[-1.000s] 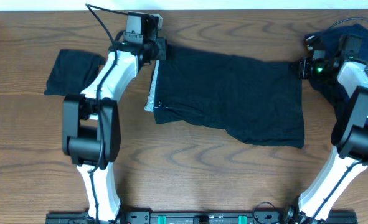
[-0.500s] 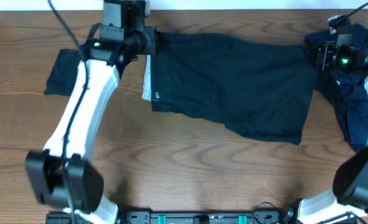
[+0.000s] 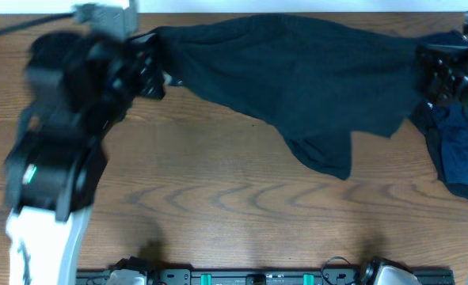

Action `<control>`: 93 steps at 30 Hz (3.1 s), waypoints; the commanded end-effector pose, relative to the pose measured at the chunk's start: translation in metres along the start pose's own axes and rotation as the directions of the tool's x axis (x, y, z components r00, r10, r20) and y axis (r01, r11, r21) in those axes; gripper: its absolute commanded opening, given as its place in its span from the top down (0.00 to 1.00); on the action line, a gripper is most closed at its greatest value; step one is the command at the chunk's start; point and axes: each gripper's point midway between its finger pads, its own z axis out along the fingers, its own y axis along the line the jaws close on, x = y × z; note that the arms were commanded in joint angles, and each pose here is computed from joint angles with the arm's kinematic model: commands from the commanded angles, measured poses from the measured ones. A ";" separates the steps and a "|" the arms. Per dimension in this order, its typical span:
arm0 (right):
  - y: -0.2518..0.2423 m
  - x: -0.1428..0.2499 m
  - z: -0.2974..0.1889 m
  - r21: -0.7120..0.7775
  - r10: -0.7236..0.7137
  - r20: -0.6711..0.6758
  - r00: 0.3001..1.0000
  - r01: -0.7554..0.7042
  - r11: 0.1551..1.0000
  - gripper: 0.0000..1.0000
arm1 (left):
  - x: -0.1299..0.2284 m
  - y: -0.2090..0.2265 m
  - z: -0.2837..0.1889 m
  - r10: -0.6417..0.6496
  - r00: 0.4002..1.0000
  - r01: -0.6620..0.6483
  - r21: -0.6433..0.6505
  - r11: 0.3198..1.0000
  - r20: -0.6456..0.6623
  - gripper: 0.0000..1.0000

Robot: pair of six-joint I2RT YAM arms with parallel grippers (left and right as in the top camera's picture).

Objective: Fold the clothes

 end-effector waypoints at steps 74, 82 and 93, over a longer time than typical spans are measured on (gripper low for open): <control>-0.101 0.192 0.247 0.143 0.267 -0.636 0.724 -0.229 0.963 0.99 | 0.192 0.083 0.273 -0.250 0.867 0.194 -0.169 0.966 -0.430 0.94; -0.122 0.220 0.286 0.143 0.254 -0.610 0.751 -0.210 0.967 0.99 | 0.251 0.117 0.303 -0.267 0.838 0.141 -0.284 0.948 -0.476 0.94; -0.141 0.196 0.319 0.131 0.187 -0.480 0.857 -0.140 0.981 0.33 | 0.229 0.126 0.319 -0.205 0.901 0.105 -0.265 0.958 -0.382 0.24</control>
